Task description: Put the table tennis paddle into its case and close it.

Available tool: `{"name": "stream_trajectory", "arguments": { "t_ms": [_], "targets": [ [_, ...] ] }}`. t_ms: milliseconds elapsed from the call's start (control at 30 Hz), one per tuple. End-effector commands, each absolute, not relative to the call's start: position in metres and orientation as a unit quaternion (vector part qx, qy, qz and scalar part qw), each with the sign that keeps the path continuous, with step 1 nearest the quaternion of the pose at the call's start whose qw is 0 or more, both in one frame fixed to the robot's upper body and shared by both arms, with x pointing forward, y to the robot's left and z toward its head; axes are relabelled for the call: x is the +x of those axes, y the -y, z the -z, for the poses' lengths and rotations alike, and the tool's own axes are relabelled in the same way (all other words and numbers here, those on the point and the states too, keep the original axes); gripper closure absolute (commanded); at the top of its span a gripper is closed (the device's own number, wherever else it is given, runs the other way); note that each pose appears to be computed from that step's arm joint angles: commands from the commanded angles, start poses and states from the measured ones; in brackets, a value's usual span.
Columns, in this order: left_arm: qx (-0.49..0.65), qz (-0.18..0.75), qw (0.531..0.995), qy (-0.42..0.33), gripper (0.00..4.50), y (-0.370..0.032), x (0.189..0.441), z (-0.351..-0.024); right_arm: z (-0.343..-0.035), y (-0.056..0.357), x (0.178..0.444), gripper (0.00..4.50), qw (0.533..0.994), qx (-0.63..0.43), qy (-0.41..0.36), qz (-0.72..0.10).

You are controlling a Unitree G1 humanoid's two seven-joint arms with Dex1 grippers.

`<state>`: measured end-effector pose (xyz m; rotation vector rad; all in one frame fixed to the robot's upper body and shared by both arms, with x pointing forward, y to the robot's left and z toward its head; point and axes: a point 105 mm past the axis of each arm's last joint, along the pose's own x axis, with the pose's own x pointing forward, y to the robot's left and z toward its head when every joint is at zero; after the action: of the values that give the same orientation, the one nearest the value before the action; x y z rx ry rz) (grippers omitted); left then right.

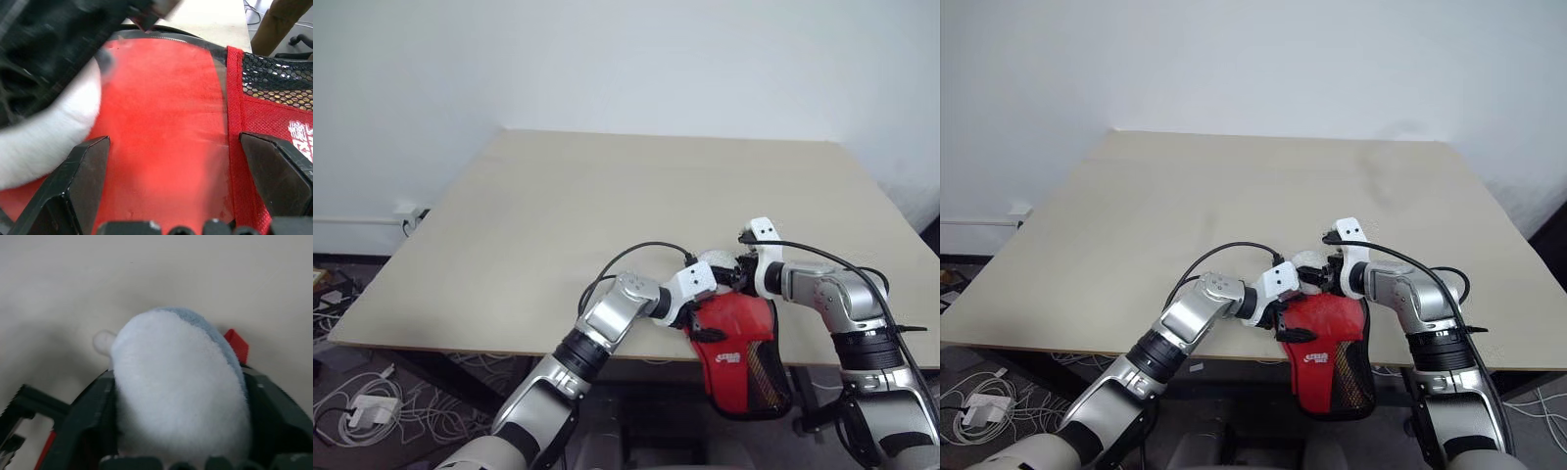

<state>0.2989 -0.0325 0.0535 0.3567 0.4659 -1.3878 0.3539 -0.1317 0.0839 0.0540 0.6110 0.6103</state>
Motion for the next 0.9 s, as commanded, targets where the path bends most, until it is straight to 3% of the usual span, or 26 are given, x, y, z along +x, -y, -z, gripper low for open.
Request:
{"name": "stream_trajectory", "arguments": {
  "t_ms": [33,167,333,700,900],
  "targets": [
    [0.163,0.61,0.728,-0.267,0.0,0.024,0.298,-0.033,-0.103,0.136,0.362,2.49,0.924,0.031,-0.253,-0.285],
    [0.162,0.61,0.725,-0.275,0.0,0.024,0.296,-0.032,-0.106,0.141,0.367,3.34,0.932,0.057,-0.248,-0.257],
    [0.15,0.611,0.723,-0.286,0.0,0.025,0.295,-0.031,-0.112,0.157,0.374,3.91,0.943,0.086,-0.24,-0.215],
    [0.138,0.61,0.715,-0.312,0.0,0.027,0.286,-0.023,-0.131,0.191,0.374,4.07,0.954,0.082,-0.224,-0.182],
    [0.137,0.615,0.71,-0.314,0.0,0.028,0.284,-0.023,-0.141,0.213,0.364,4.07,0.953,0.027,-0.231,-0.193]
  ]
}}
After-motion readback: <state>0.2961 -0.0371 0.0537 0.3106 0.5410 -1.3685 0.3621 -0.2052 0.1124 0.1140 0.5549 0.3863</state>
